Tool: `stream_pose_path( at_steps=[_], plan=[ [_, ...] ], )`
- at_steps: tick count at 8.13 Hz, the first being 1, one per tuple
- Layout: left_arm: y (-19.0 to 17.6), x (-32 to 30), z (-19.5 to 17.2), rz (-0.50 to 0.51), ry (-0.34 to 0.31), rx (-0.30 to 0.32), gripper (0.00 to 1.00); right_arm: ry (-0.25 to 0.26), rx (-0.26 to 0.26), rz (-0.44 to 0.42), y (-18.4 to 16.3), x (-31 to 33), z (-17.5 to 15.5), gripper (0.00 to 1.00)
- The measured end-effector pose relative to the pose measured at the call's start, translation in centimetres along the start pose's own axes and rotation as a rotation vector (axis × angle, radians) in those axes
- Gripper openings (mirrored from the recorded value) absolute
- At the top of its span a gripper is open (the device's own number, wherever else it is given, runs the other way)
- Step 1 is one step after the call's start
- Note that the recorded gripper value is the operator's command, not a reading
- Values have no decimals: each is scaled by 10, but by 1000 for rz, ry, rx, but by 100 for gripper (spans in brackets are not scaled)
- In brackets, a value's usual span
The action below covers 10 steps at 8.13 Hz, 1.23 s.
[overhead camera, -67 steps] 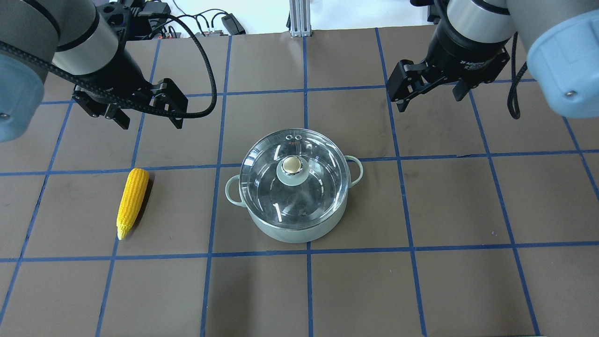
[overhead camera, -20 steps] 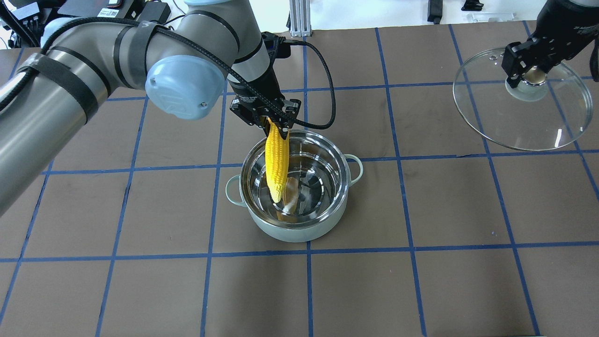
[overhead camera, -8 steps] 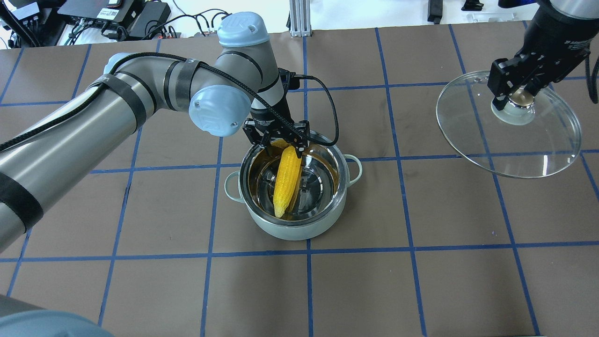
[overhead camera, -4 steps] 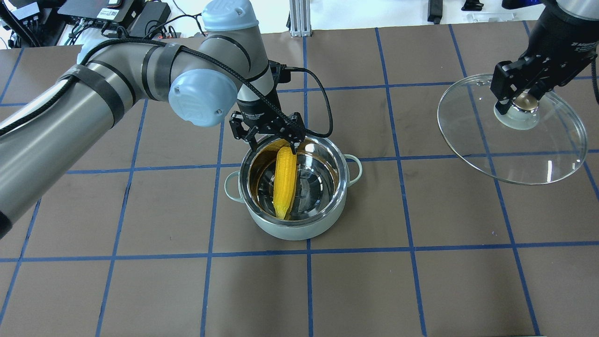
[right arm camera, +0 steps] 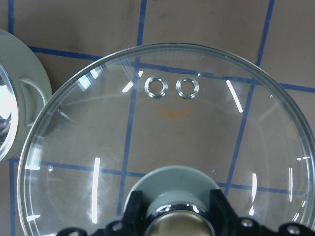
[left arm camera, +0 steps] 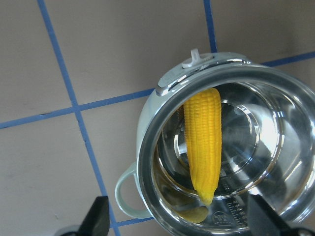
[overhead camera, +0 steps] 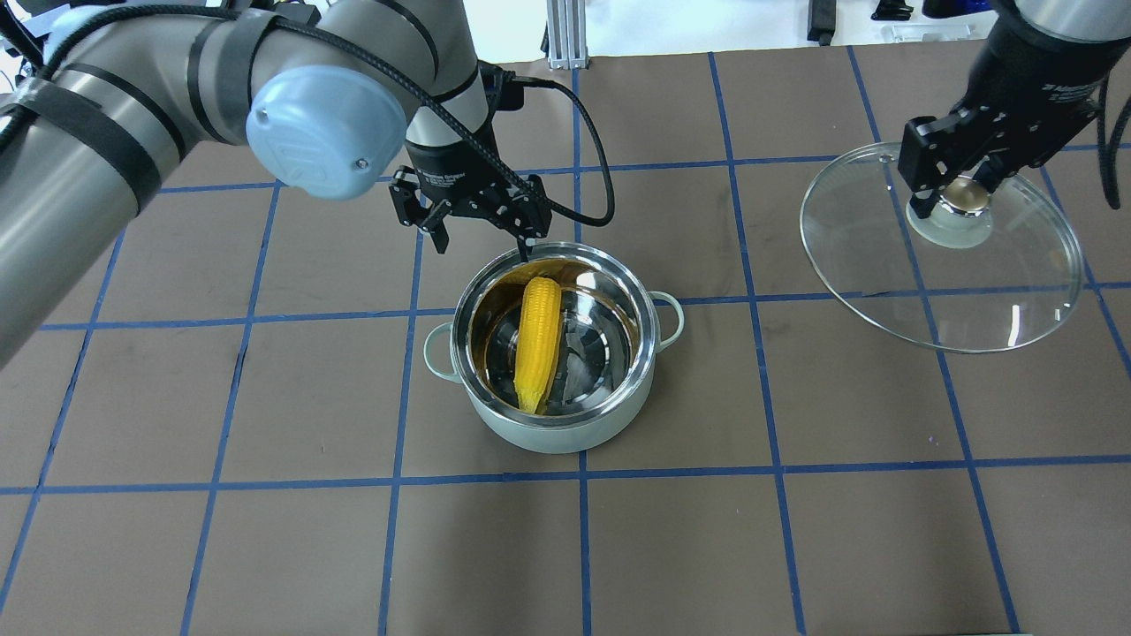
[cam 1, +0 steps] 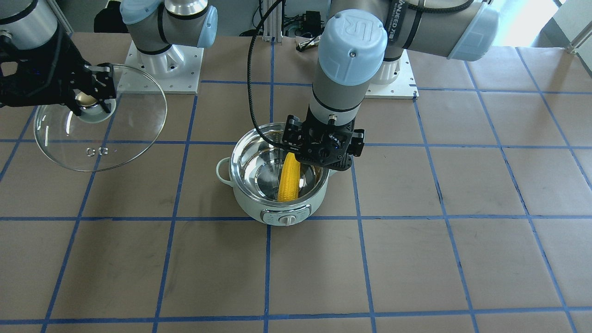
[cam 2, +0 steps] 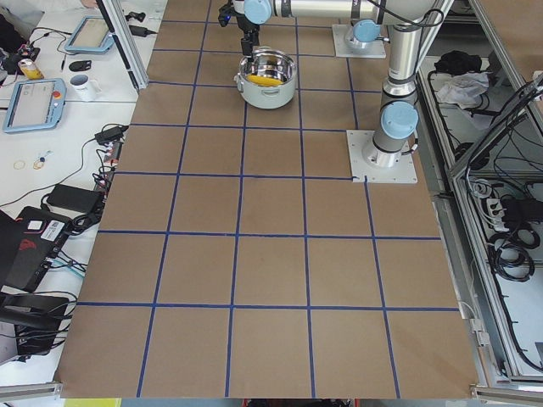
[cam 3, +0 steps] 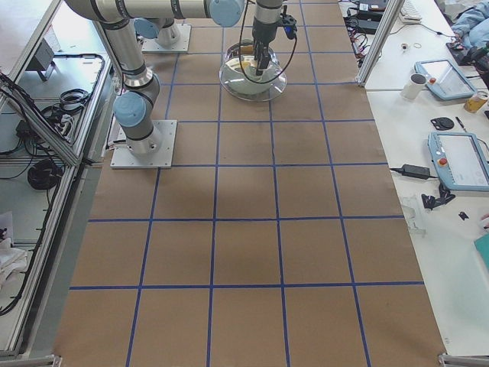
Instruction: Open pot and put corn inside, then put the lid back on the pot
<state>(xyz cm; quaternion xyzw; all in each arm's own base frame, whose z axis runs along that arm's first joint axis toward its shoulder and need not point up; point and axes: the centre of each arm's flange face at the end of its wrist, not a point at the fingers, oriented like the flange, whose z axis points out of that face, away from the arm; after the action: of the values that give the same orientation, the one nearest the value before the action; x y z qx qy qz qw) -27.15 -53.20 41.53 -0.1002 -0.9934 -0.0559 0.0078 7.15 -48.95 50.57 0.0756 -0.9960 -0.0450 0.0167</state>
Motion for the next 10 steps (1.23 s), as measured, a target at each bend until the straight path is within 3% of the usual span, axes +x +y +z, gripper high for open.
stream_pose_path(
  at_steps=[2, 5, 7, 10],
  plan=[
    [-1, -29, -25, -12, -43, 38, 100, -1, 0, 10, -2, -45, 3, 0],
    [15, -120, -71, -86, -132, 97, 100, -54, 30, 55, -22, -130, 26, 0],
    [32, -158, -90, -158, -135, 126, 100, -61, 58, 94, -30, -205, 49, 0],
    [62, -162, -107, -236, -138, 161, 100, -76, 103, 154, -33, -291, 83, 0]
  ],
)
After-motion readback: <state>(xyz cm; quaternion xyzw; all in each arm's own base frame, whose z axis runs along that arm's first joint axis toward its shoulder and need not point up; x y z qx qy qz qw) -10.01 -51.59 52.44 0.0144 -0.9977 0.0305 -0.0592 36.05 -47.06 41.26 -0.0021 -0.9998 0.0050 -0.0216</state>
